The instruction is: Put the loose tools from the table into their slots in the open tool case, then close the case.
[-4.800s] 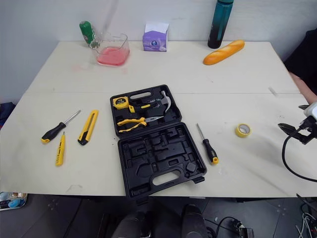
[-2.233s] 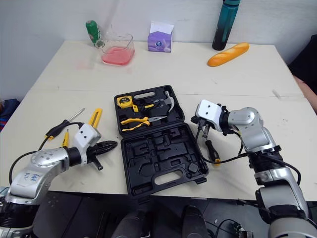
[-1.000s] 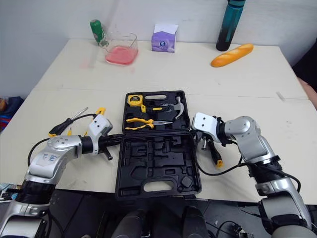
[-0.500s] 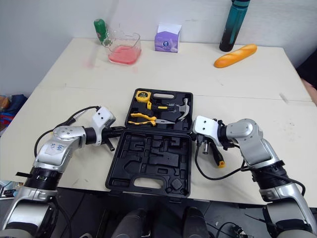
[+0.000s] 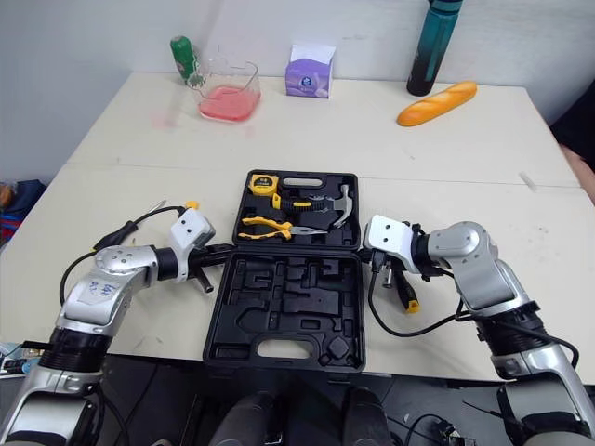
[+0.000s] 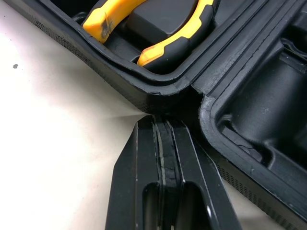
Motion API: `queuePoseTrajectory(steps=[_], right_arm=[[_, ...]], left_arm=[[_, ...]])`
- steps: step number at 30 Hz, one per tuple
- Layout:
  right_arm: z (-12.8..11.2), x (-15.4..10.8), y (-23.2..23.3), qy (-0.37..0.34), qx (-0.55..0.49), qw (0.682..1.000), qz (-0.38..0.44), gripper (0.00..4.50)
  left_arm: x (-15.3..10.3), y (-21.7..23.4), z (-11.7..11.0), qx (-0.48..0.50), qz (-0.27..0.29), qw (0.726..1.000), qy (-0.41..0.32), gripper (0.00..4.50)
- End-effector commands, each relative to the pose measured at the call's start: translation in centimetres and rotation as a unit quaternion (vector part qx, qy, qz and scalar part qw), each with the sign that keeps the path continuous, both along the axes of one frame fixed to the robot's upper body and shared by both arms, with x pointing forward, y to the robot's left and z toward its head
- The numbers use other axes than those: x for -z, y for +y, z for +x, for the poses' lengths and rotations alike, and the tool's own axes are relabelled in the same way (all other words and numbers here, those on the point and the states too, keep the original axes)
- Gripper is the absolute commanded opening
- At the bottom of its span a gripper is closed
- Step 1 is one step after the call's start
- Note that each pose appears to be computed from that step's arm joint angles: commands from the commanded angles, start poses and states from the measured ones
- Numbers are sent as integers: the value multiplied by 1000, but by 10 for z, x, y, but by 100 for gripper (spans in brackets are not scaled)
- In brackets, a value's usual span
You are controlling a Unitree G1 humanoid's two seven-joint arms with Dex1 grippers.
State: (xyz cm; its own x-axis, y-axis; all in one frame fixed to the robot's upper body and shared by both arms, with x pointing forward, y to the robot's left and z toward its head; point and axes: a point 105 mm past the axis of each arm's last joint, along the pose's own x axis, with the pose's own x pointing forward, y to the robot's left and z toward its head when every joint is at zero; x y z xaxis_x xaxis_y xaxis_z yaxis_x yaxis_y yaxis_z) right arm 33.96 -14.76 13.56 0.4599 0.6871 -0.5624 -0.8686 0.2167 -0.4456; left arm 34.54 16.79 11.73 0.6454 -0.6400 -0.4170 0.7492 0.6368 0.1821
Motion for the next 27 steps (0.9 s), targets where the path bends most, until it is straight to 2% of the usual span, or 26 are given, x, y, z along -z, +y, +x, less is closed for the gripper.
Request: queuePoseTrajectory(steps=[1, 5, 9, 13, 16, 21, 22, 23, 26, 27], right_arm=[[-5, -14, 6, -22, -21, 999, 15, 0], [-3, -20, 2, -34, -17, 999, 15, 0], [-6, -41, -10, -60, -29, 998, 15, 0], [-16, -66, -35, -73, -25, 997, 4, 0], [-19, -83, -56, -101, -6, 995, -6, 0], [-20, -117, -105, -160, 67, 985, 20, 0], [-20, -125, -128, -178, 108, 977, 37, 0], [-21, -129, -143, -189, 135, 971, 49, 0], [-31, -122, -184, -205, 187, 959, 59, 99], [-34, -119, -201, -218, 217, 949, 69, 148]], left_arm=[[-10, 6, 2, -4, 8, 1000, -20, 3], [-16, 17, 1, -15, 20, 999, -27, 3], [-29, 36, -8, -24, 41, 998, -43, 3], [-60, 61, -24, -16, 33, 992, -117, 3], [-72, 86, -38, -23, 28, 989, -141, 3], [-98, 133, -50, -79, 19, 977, -198, 3], [-100, 154, -56, -111, 15, 974, -197, 67], [-101, 167, -61, -132, 13, 971, -197, 89], [-105, 206, -77, -186, 24, 961, -205, 229], [-106, 222, -82, -214, 22, 954, -209, 273]])
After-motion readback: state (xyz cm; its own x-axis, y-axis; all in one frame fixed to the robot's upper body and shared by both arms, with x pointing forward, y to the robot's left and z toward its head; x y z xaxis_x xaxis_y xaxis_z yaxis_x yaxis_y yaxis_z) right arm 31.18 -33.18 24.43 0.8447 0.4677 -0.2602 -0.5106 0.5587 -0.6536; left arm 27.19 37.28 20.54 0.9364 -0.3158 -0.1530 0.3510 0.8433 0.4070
